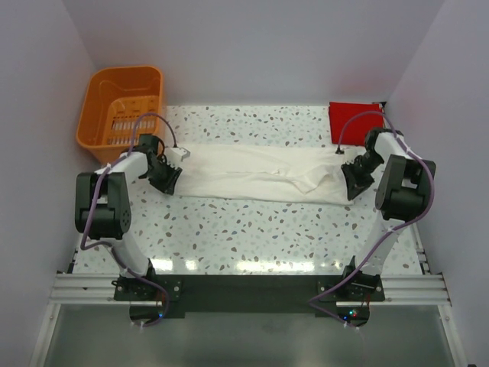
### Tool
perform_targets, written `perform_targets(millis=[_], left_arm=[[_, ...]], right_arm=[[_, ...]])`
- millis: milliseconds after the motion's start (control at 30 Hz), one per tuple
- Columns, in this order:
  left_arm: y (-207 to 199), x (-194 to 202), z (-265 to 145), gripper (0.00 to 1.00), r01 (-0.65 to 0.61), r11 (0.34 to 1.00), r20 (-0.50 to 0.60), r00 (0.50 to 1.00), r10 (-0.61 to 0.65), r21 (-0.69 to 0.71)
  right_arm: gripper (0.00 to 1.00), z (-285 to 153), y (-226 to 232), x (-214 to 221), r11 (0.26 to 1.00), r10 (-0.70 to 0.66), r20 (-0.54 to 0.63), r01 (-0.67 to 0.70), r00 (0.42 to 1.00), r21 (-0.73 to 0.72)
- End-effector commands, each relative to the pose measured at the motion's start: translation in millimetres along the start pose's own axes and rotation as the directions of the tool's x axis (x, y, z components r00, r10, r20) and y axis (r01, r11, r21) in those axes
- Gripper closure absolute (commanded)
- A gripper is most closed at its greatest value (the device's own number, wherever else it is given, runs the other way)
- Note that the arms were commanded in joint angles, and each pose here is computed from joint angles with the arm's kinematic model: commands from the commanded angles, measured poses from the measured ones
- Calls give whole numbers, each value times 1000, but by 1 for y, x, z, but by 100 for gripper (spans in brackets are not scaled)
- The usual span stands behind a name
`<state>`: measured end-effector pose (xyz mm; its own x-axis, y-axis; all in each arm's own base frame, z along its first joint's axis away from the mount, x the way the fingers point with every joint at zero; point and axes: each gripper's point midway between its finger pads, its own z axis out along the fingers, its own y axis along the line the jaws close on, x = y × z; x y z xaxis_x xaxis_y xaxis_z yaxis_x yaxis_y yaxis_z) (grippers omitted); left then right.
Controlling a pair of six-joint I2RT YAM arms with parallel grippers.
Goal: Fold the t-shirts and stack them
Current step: Fold the tshirt
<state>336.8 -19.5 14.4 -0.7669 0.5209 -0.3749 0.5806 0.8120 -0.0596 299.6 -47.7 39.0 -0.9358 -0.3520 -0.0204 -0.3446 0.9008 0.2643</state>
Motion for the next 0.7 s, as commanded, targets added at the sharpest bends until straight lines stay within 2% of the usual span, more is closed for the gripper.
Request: perform_targets(millis=[0, 33, 67, 133, 233, 467, 667], left_arm=[[7, 11, 4, 65, 39, 999, -46, 998, -40, -12], [8, 13, 5, 75, 42, 999, -53, 998, -43, -14], [7, 15, 5, 80, 46, 999, -57, 997, -46, -8], [5, 19, 5, 91, 40, 999, -68, 997, -39, 4], [-1, 27, 3, 100, 15, 1000, -81, 997, -13, 26], [-25, 55, -12, 100, -56, 994, -127, 990, 67, 89], [-34, 78, -27, 100, -113, 990, -164, 978, 125, 85]], right_arm=[[93, -1, -2, -3, 1000, 12, 22, -12, 1000, 6], [98, -1, -4, -2, 1000, 12, 17, -12, 1000, 19], [100, -1, -5, -2, 1000, 13, 16, -13, 1000, 26], [100, -2, -7, 0, 999, 9, 8, -10, 1000, 41], [100, -8, -7, 5, 998, -7, 2, 7, 1000, 62], [100, -18, 5, 30, 997, -33, -36, 36, 999, 75], [100, -22, 20, 62, 994, -66, -75, 72, 995, 78]])
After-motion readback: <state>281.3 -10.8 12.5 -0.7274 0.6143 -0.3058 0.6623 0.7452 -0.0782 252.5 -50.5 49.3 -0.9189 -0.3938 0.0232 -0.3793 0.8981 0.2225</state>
